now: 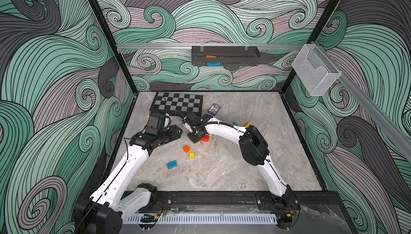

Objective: Assemble a carrot with building blocks
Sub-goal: Adjust the building block at the center of the board.

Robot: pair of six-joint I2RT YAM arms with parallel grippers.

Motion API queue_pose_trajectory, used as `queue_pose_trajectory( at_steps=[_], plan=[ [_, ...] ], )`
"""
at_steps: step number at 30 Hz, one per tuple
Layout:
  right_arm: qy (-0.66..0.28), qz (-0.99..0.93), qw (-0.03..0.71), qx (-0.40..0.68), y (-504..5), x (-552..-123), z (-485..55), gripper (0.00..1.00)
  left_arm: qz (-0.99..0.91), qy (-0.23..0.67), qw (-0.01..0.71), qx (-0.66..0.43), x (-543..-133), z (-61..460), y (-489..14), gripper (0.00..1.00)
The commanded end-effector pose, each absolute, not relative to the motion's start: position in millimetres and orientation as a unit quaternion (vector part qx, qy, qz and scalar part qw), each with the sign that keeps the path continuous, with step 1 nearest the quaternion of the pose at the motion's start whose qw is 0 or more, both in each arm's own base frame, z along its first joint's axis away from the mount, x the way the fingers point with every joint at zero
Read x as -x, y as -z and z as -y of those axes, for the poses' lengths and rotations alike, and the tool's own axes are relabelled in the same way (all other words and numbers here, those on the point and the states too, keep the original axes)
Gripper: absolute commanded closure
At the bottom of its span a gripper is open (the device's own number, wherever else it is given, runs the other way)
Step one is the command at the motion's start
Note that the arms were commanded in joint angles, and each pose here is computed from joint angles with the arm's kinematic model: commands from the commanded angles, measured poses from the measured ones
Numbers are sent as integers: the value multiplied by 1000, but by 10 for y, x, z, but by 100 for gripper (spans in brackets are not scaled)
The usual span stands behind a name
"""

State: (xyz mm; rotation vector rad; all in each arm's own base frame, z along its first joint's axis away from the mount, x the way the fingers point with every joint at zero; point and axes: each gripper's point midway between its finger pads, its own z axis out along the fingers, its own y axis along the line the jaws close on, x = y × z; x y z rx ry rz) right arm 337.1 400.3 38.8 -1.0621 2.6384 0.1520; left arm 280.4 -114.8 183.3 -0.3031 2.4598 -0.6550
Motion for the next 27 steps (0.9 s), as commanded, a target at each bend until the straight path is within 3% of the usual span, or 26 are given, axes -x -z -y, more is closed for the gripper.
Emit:
queue_pose_trajectory(
  at_steps=[1, 27],
  plan=[
    [-26, -914, 161, 372, -405, -3466, -3968, 78, -920, 240, 286, 119, -2793, 1113, -1833, 49],
    [24, -915, 147, 375, -287, -3417, -3701, 78, -922, 244, 277, 116, -2863, 1156, -1765, 48]
  ],
)
